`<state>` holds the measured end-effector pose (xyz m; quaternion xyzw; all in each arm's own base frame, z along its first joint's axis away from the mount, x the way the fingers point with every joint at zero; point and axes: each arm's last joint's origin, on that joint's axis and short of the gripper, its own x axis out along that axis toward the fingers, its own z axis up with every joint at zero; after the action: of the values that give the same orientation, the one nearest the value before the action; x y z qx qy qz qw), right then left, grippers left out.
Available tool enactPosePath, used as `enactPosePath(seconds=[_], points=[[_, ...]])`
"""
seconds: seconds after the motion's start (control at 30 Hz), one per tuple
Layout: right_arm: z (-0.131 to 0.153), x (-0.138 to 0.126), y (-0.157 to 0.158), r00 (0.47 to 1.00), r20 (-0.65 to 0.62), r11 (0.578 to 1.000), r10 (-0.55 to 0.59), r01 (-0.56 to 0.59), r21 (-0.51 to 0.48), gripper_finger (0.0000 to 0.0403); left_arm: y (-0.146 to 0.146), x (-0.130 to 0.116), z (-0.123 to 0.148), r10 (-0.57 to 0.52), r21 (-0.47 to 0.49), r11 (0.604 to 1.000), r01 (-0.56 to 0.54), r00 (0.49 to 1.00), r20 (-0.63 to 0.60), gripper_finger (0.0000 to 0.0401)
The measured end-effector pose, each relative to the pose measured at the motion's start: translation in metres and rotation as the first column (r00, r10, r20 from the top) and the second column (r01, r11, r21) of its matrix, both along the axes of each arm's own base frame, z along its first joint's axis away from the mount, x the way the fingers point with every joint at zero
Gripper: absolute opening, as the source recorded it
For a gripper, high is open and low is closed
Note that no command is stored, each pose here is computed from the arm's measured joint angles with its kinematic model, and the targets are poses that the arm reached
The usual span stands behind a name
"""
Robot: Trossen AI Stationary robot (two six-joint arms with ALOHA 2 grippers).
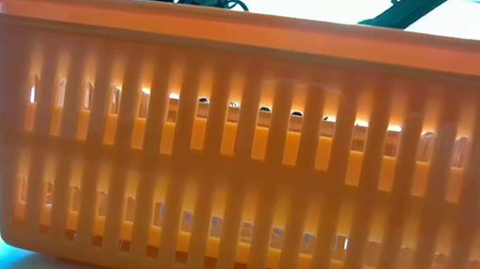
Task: Stack baskets by color
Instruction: Stack the left black basket on top of the middle black basket
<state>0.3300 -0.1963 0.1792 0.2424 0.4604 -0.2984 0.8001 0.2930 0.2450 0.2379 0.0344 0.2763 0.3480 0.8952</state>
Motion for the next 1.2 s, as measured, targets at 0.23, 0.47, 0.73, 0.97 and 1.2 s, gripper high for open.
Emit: enactPosePath(seconds=[0.23,0.47,0.73,0.97,1.2], points=[[0.029,-0.013,0.007,1.000,0.010,1.000,0.002,-0.001,-0.016,0.0103,-0.001,0.001,0.000,-0.078,0.037,0.996,0.080,0.996,-0.048,0.0000],[0.061,-0.033,0.019,0.999,-0.029,0.997,-0.018,0.016,-0.069,0.0103,-0.002,0.002,0.003,-0.151,0.041,0.987,0.154,0.986,-0.075,0.0000],[0.084,-0.044,0.031,0.997,-0.052,0.986,-0.057,0.048,-0.162,0.0103,0.001,0.009,0.032,-0.185,0.007,0.982,0.187,0.979,-0.081,0.0000],[0.086,-0.042,0.038,0.998,-0.046,0.985,-0.037,0.029,-0.169,0.0103,0.003,0.011,0.048,-0.196,0.019,0.980,0.198,0.979,-0.062,0.0000],[0.086,-0.039,0.044,0.999,-0.047,0.986,-0.019,0.011,-0.169,0.0103,0.002,0.011,0.052,-0.234,-0.006,0.972,0.234,0.969,-0.082,0.0000]])
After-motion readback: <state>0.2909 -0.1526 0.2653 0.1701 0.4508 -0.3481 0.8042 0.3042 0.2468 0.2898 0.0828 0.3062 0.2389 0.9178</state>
